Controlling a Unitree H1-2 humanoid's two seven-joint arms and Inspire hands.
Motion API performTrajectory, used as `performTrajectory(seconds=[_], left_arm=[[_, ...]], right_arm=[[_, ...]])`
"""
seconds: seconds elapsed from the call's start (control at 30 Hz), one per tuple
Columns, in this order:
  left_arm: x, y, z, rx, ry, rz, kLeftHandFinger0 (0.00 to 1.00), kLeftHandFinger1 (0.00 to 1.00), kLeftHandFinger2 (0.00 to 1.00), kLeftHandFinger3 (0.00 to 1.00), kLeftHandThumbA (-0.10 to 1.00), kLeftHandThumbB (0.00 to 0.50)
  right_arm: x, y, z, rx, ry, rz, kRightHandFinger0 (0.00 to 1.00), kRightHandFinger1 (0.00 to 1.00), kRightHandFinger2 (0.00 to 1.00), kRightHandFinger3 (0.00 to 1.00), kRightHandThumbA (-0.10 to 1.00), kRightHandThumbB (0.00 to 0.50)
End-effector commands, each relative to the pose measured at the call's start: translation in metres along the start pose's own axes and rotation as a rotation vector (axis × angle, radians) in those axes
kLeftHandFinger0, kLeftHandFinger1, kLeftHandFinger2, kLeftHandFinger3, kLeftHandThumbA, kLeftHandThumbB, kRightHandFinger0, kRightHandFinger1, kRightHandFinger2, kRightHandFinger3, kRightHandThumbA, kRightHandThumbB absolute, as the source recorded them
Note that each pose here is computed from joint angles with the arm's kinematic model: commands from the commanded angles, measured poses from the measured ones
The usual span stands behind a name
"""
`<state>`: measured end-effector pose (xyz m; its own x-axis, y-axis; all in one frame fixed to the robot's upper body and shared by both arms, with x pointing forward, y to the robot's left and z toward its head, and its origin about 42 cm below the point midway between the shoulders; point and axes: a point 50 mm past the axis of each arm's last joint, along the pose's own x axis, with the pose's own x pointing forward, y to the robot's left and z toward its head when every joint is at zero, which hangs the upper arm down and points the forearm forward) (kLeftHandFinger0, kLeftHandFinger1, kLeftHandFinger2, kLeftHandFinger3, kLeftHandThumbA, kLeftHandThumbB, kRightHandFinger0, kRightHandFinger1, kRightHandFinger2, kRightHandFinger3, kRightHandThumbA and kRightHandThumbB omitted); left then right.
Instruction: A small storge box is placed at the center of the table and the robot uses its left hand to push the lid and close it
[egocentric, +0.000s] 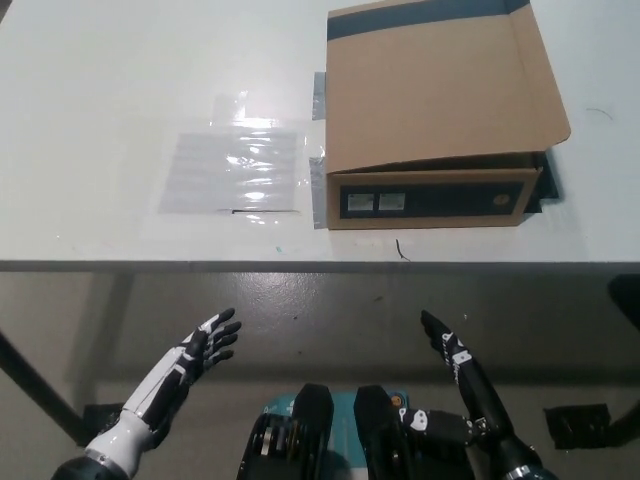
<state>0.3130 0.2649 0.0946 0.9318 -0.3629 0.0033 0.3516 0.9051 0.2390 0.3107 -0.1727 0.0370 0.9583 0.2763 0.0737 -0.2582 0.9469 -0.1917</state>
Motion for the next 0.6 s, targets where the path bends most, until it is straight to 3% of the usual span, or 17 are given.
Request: performTrajectory(seconds=[0.0,0.57], left_arm=[[0.0100,0.0163,0.0184,0.203,-0.162,0.017,1.00,1.00,1.00,1.00,1.00,0.326],[0.0101,0.0183,0.0164,0.254,-0.157,0.037,1.00,1.00,1.00,1.00,1.00,0.311]], right_arm=[[0.0170,-0.0005,0.0209,0.011,-0.113,-0.018,1.00,1.00,1.00,1.00,1.00,0.384],[0.0192,-0.0025,0.0210,0.001,-0.114,-0.012,1.00,1.00,1.00,1.00,1.00,0.398]])
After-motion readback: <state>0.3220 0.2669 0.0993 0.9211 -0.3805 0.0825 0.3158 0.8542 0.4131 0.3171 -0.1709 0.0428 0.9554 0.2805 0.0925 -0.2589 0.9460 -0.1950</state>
